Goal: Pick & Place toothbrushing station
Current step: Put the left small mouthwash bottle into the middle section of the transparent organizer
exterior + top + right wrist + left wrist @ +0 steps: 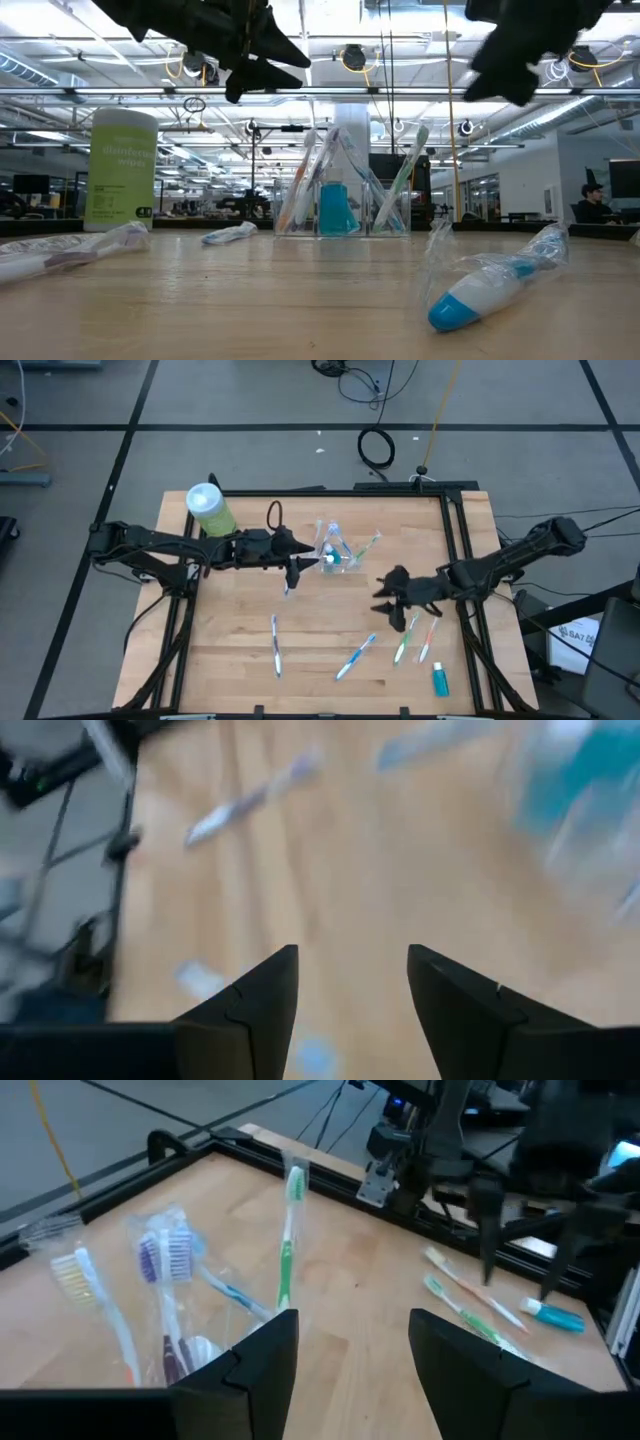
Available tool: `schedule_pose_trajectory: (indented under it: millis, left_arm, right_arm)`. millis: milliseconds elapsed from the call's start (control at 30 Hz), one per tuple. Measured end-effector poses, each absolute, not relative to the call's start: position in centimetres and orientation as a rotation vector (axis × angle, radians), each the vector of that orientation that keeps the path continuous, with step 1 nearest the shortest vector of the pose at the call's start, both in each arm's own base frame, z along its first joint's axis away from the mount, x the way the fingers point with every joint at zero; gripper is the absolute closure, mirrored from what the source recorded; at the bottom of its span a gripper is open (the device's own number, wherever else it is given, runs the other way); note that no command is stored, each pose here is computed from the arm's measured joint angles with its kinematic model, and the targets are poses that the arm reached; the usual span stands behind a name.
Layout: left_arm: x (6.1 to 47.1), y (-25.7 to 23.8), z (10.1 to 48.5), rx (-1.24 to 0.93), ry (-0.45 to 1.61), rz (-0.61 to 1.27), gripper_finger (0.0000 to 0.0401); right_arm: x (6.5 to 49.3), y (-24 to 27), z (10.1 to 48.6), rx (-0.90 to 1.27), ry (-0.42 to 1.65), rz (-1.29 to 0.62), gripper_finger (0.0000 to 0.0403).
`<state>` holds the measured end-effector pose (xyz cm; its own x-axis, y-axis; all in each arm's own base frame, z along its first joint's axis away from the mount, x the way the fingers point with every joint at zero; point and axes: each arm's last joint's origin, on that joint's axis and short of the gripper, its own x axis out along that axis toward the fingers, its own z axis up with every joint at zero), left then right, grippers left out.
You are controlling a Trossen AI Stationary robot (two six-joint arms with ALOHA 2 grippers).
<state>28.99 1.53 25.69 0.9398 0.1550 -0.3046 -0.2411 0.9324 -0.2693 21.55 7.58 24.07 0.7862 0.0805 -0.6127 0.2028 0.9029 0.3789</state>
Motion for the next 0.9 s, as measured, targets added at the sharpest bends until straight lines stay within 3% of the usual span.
schedule_pose_trajectory:
  millis: [367, 600, 900]
  left_arm:
    - [29.0, 1.4, 25.7, -0.292, 0.281, 0.239, 0.0205]
    - [28.9, 1.4, 25.4, -0.288, 0.314, 0.249, 0.0205]
    - [28.8, 1.4, 25.3, -0.25, 0.32, 0.266, 0.0206]
  right_arm:
    - [21.8, 14.3, 22.2, 0.92, 1.112, 0.051, 0.0223]
    - [19.4, 16.5, 20.4, 1.189, 1.489, -0.188, 0.0223]
    - [16.6, 18.1, 19.8, 1.354, 1.607, -0.563, 0.0223]
